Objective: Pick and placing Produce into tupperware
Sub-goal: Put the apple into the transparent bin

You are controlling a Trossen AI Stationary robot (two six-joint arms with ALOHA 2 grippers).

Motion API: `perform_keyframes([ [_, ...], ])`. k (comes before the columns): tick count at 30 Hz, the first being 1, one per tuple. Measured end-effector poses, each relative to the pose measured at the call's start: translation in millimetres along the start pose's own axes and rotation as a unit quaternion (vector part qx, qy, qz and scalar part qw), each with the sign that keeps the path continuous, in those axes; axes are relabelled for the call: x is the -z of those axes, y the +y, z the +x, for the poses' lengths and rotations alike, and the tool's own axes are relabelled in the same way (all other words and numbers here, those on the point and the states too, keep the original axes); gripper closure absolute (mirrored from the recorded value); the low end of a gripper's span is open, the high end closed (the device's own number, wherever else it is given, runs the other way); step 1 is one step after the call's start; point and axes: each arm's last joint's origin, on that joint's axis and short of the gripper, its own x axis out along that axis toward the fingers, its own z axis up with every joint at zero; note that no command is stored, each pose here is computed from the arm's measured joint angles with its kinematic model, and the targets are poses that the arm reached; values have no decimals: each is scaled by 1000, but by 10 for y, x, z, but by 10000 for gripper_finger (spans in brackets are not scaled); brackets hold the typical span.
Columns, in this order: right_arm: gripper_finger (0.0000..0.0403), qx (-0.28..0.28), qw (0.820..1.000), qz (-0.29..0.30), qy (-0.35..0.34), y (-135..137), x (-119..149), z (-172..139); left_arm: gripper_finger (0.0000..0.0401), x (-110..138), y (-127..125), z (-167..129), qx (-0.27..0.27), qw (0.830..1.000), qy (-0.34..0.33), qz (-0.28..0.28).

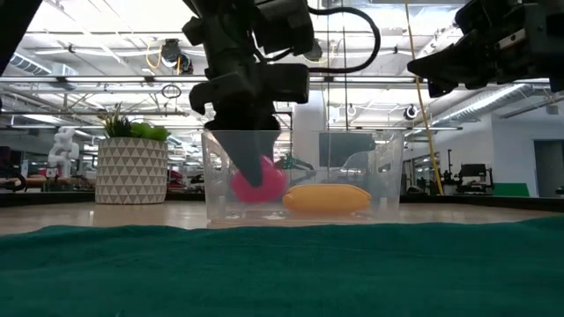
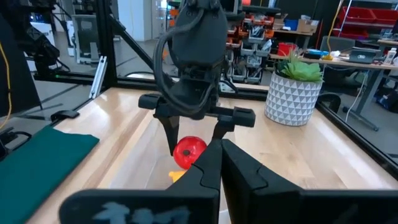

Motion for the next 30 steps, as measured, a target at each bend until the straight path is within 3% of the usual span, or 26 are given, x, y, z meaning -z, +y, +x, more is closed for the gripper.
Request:
perform_keyframes([
  [30, 403, 0, 1000, 0, -1, 0, -1, 5, 116, 13, 64, 181, 34, 999, 8, 3],
])
